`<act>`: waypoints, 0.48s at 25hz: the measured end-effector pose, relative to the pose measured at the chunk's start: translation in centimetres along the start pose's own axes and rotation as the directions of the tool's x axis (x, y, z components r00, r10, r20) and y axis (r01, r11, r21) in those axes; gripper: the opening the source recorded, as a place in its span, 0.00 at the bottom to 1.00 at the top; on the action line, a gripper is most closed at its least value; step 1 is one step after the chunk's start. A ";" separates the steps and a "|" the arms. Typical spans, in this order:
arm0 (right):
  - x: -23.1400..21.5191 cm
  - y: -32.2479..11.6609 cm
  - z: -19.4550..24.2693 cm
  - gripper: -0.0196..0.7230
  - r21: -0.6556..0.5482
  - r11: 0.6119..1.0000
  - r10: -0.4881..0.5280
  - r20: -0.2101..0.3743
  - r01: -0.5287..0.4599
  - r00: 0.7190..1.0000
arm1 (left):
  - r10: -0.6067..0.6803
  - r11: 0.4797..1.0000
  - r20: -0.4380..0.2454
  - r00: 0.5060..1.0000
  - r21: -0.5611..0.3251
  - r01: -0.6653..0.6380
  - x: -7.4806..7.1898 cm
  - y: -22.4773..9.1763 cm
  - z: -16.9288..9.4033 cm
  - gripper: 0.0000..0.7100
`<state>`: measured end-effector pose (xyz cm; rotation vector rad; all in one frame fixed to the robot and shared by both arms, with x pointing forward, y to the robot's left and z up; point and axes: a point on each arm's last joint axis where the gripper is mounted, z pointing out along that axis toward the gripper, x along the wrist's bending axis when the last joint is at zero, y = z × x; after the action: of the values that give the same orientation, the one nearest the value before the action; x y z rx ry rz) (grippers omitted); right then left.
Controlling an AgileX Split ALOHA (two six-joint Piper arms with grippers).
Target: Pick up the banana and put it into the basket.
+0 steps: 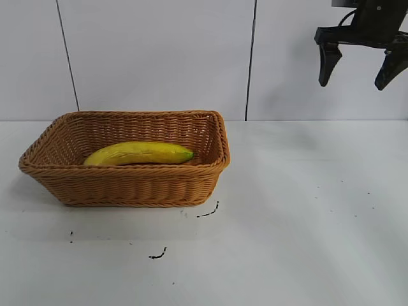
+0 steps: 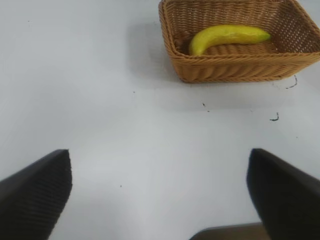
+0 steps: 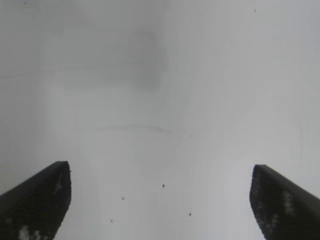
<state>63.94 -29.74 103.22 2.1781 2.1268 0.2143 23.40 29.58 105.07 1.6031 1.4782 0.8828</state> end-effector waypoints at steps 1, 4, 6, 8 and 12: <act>0.0 -1.5 0.0 0.94 0.032 0.999 -0.006 -0.004 0.006 1.000 | 0.000 1.000 0.000 1.000 0.000 0.000 0.0 0.0 0.0 0.97; 0.0 -6.3 -1.5 0.94 0.073 0.997 -0.010 -0.007 0.010 1.000 | 0.000 1.000 0.000 1.000 0.000 0.000 0.0 0.0 0.0 0.97; -0.1 -9.8 -2.1 0.94 0.100 0.995 -0.013 -0.007 0.013 1.000 | 0.000 1.000 0.000 1.000 0.000 0.000 0.0 0.0 0.0 0.97; -0.1 -13.1 -2.8 0.94 0.109 0.994 -0.023 -0.008 0.024 1.000 | 0.000 1.000 0.000 1.000 0.000 0.000 0.0 0.0 0.0 0.97; -0.2 -19.8 -3.5 0.94 0.069 0.997 -0.038 -0.008 0.039 0.999 | 0.000 1.000 0.000 1.000 0.000 0.000 0.0 0.0 0.0 0.97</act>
<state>43.80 -29.58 103.45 2.1735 2.2098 0.1482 23.40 29.58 105.07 1.6031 1.4782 0.8828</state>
